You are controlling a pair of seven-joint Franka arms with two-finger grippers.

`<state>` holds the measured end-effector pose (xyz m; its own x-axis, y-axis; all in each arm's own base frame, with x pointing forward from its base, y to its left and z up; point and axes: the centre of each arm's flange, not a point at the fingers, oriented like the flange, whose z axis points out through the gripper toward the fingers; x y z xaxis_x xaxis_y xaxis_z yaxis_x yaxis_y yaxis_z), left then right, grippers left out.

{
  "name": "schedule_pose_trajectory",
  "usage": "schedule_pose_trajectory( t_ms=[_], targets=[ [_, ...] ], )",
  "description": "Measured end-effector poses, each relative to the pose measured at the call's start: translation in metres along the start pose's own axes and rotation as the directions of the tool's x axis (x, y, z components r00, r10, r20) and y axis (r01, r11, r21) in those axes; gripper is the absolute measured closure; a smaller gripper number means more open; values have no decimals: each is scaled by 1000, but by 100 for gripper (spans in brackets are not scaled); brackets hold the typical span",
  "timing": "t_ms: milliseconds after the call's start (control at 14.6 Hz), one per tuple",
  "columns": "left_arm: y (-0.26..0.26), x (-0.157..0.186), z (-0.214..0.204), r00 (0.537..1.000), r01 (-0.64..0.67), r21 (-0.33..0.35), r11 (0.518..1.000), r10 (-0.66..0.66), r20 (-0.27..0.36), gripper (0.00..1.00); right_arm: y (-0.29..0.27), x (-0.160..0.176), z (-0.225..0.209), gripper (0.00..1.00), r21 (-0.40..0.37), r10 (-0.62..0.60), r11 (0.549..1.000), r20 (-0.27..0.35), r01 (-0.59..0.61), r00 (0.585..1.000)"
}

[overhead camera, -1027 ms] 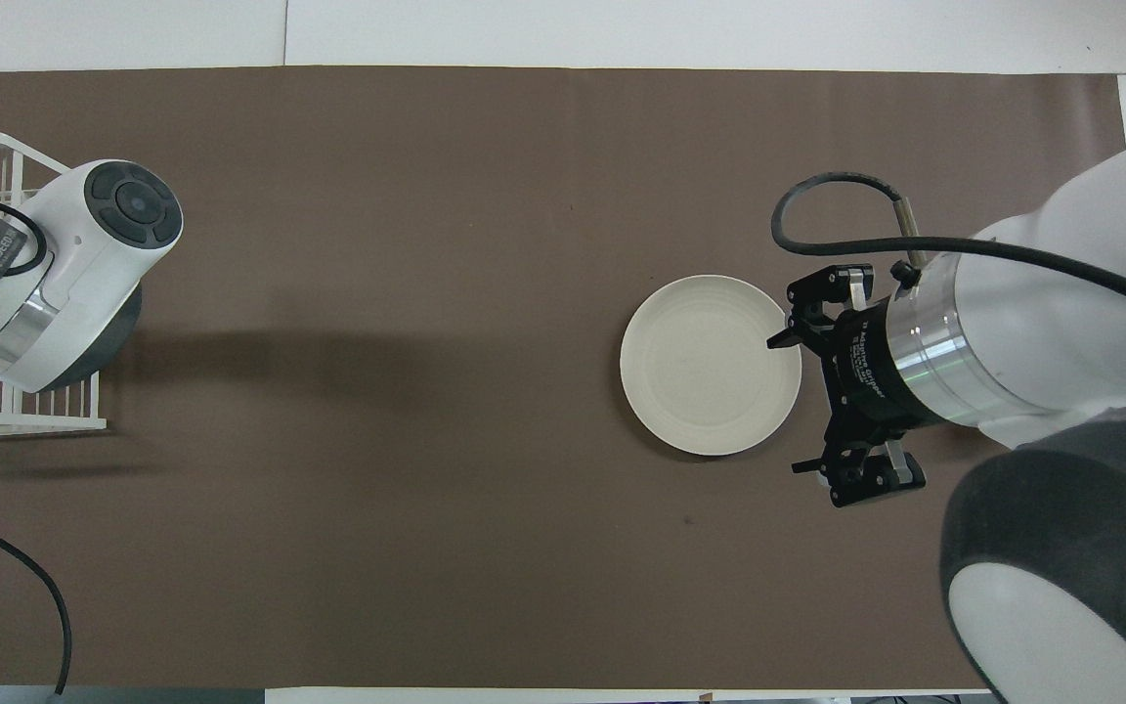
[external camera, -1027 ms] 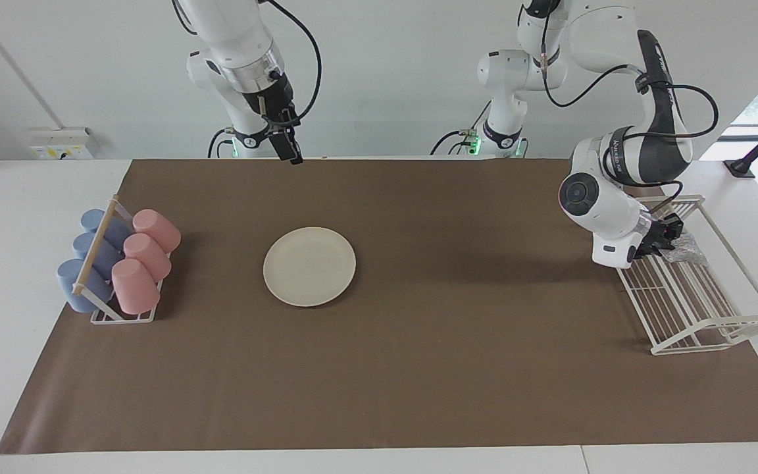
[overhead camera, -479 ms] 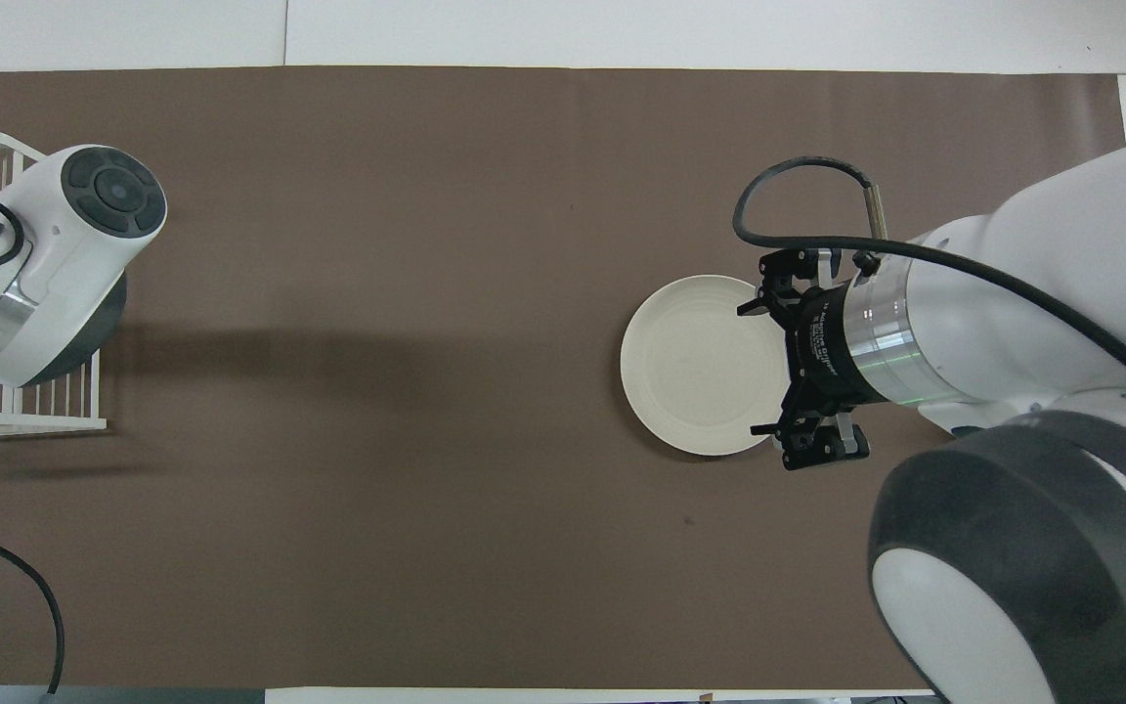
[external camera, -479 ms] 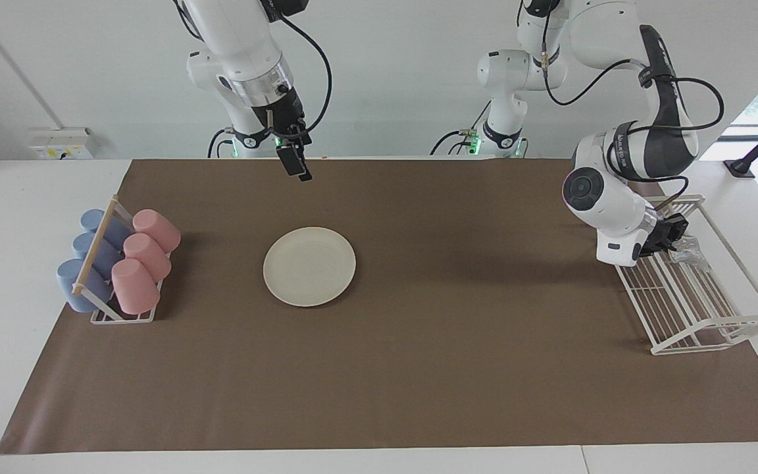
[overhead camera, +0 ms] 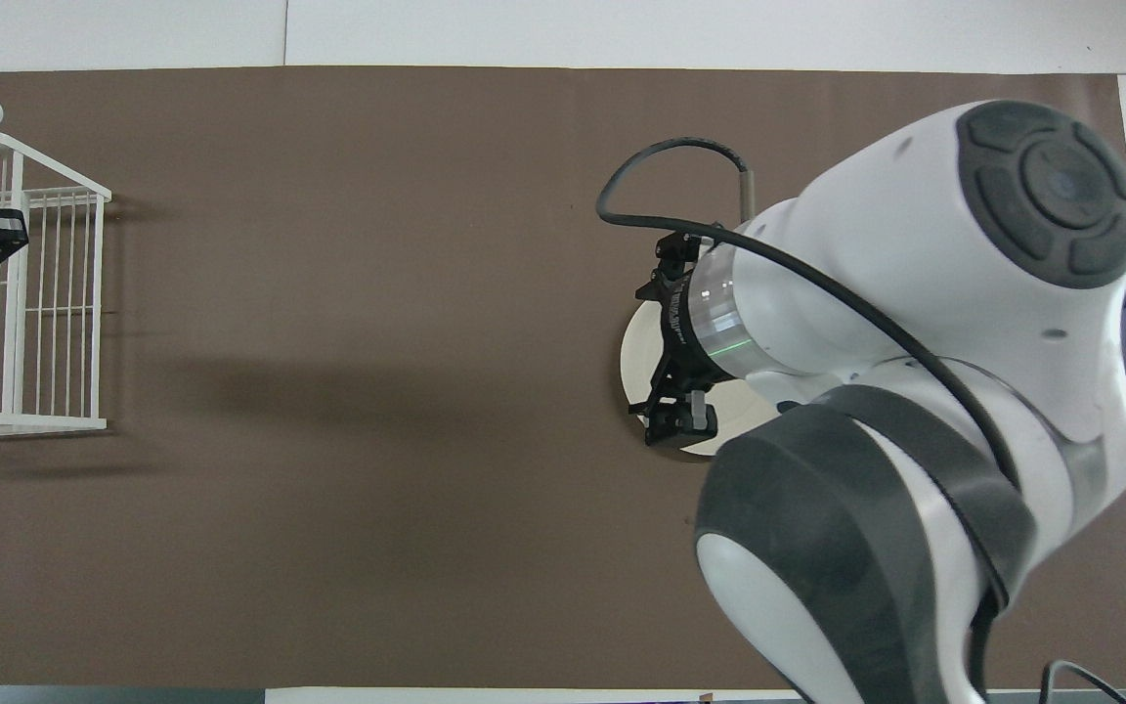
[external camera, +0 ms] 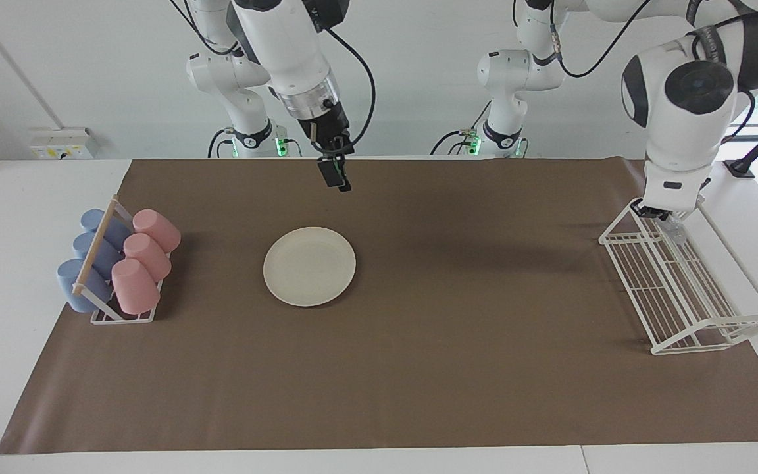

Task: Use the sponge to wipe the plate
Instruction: 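Grasp the clear scrubber with the left gripper and pull it from the rack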

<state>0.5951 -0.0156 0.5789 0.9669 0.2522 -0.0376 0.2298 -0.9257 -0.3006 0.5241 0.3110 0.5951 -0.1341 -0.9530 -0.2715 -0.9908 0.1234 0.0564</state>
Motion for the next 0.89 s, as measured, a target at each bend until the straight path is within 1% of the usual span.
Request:
schedule_pose_trajectory(
  t_ms=[68,137,205,274,342,411,548,616,685,753,890],
  targets=[
    [-3,-2,-4,999,15,-96,995,-11,40,96,-1,-14,5,0,22,14,1000,3,-14,1000],
    [-8,-4,-8,997,35,-203,979,-20,79,96,-1,-26,11,0,42,18,999,1,-18,1000],
    [-14,-4,-12,994,60,-306,950,-28,110,96,0,-32,14,0,50,17,999,-8,-16,1000],
    [-22,-4,-17,990,87,-404,911,-33,139,96,1,-34,17,0,49,14,999,-14,-13,1000],
    [-31,-6,-20,985,110,-485,867,-32,167,96,1,-33,18,0,45,14,999,-18,-14,1000],
    [-37,-7,-21,980,132,-552,823,-25,196,96,1,-32,18,0,41,13,999,-23,-12,1000],
    [-39,-16,-17,967,163,-672,722,19,255,96,1,-31,19,0,35,8,999,-28,-7,1000],
    [-36,-23,-12,961,165,-721,673,56,271,96,2,-31,21,0,30,5,1000,-32,-4,999],
    [-30,-32,-5,955,168,-764,623,90,284,96,3,-31,23,0,25,0,1000,-36,1,999],
    [-21,-42,3,951,180,-808,560,112,290,96,5,-32,24,0,22,-4,1000,-38,5,999],
    [-5,-62,22,946,214,-870,445,129,299,96,6,-31,24,0,23,-4,1000,-40,5,999]
  ],
)
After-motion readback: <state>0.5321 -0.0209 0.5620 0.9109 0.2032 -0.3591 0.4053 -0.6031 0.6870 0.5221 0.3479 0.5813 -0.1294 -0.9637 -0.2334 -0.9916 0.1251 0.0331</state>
